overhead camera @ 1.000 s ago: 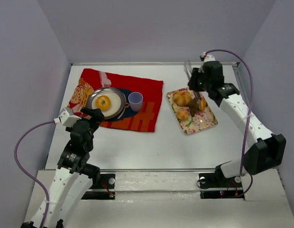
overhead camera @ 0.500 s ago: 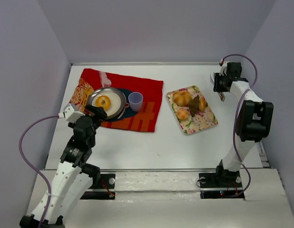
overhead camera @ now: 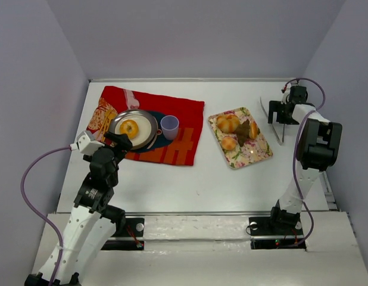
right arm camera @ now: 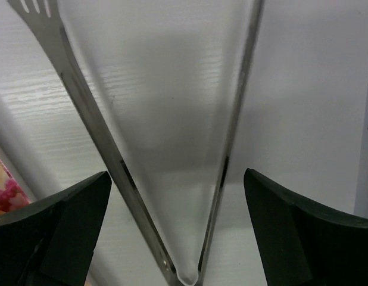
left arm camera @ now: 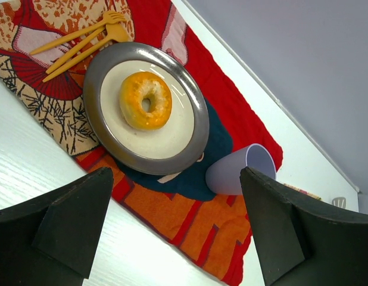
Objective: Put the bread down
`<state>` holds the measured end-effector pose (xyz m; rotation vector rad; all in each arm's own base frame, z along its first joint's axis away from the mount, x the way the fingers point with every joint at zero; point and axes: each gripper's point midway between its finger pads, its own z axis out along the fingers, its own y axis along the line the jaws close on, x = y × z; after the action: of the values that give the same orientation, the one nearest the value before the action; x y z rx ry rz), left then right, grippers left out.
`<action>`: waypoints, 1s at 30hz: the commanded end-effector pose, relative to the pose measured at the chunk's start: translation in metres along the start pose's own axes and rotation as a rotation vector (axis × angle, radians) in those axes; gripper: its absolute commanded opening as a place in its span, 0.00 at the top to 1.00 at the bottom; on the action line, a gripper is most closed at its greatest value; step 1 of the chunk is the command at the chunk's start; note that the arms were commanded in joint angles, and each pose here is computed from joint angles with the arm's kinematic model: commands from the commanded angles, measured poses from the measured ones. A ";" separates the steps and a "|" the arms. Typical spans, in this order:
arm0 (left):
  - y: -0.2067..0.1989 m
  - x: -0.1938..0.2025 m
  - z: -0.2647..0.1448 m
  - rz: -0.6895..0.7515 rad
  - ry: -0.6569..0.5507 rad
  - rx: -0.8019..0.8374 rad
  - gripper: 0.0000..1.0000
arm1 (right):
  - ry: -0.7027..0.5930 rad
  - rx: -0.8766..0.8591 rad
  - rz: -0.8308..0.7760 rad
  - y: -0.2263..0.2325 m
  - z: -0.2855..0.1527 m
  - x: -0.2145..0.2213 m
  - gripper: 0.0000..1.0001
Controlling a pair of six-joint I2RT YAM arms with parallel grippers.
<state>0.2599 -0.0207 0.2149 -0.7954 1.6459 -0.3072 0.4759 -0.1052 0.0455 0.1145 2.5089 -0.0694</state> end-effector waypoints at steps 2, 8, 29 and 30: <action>-0.002 -0.010 0.002 -0.012 -0.050 0.003 0.01 | -0.166 0.057 0.030 -0.008 -0.042 -0.054 0.00; 0.000 -0.010 0.003 -0.008 -0.053 -0.006 0.01 | -0.314 0.128 0.118 -0.017 -0.109 -0.084 0.00; -0.004 -0.003 0.007 0.013 -0.027 0.010 0.01 | -0.554 -0.242 0.605 0.064 -0.218 0.032 0.00; -0.004 -0.003 0.006 0.013 -0.027 0.014 0.01 | -0.562 -0.241 0.590 0.064 -0.218 0.035 0.00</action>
<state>0.2630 -0.0218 0.2082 -0.7817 1.6701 -0.2867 0.3234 -0.0267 0.1608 0.6765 1.9768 0.3365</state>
